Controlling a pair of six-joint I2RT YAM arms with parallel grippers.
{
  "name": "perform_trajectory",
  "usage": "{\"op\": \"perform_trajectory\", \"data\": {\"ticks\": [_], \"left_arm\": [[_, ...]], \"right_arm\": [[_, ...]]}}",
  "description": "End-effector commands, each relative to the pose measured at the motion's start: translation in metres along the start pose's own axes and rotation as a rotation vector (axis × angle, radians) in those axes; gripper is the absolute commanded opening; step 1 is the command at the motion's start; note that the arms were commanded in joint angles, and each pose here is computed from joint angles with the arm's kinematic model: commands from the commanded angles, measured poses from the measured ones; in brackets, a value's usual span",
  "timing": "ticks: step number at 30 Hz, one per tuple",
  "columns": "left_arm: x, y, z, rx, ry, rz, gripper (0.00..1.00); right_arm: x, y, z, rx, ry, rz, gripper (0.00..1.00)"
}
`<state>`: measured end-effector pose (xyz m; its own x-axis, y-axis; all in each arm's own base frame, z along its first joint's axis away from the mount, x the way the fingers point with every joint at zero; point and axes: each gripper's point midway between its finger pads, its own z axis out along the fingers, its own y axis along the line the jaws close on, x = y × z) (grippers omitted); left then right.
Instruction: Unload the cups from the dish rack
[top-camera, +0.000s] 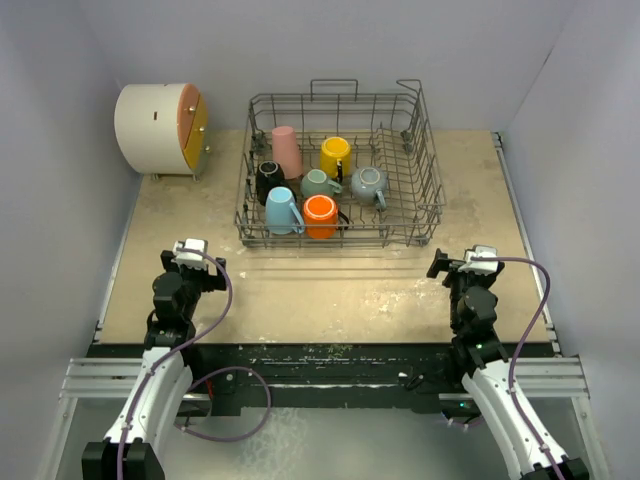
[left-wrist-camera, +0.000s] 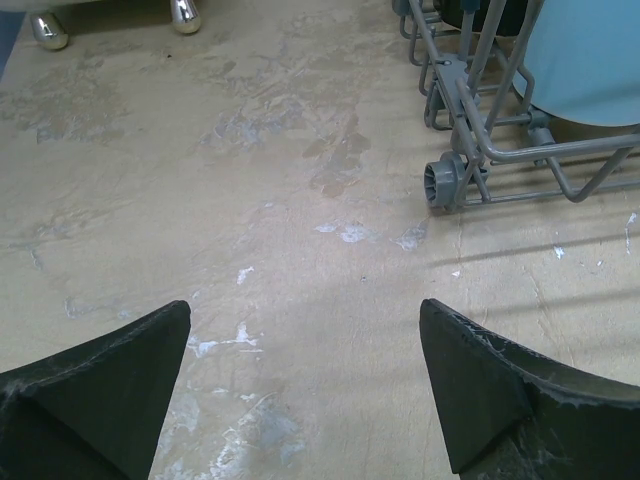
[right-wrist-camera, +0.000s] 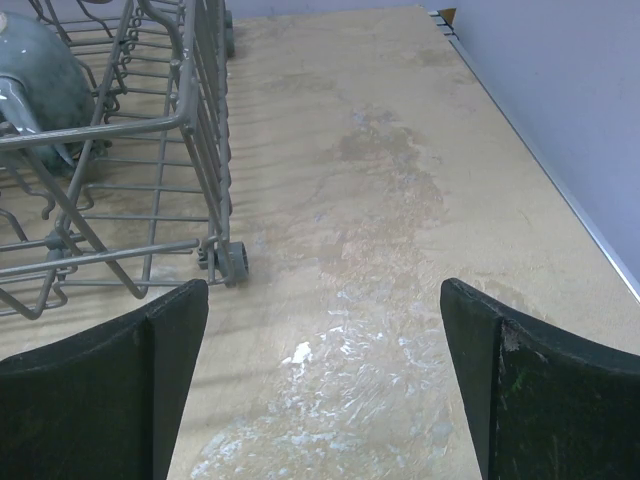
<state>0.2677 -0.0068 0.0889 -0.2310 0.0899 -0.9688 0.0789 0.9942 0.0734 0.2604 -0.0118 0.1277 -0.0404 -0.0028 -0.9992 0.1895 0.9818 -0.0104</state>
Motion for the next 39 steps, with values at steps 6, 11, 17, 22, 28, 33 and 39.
{"op": "perform_trajectory", "data": {"ticks": [6,11,17,22,28,33,39], "left_arm": [[-0.018,0.001,0.002,-0.004,-0.063,-0.003,0.99],[-0.018,0.001,0.002,-0.002,-0.063,-0.002,0.99],[-0.066,-0.007,0.004,0.082,-0.026,0.025,0.99],[-0.117,-0.015,0.006,0.173,0.112,0.026,0.99],[-0.179,-0.028,-0.008,0.294,0.2,0.025,0.99],[-0.194,-0.032,-0.023,0.33,0.237,0.015,0.99],[-0.197,-0.031,-0.031,0.339,0.265,0.044,0.99]], "right_arm": [[-0.02,0.003,0.002,-0.011,-0.062,0.016,1.0],[-0.019,0.003,0.002,-0.009,-0.058,0.015,1.0],[-0.072,-0.042,-0.008,0.256,-0.071,0.134,1.0],[-0.147,-0.056,-0.018,0.415,-0.115,0.538,1.0],[-0.215,-0.026,-0.017,0.27,-0.014,0.609,1.0],[-0.237,0.066,0.017,-0.199,0.03,0.447,1.0],[-0.235,0.153,0.036,-0.354,0.162,0.226,1.0]]}}
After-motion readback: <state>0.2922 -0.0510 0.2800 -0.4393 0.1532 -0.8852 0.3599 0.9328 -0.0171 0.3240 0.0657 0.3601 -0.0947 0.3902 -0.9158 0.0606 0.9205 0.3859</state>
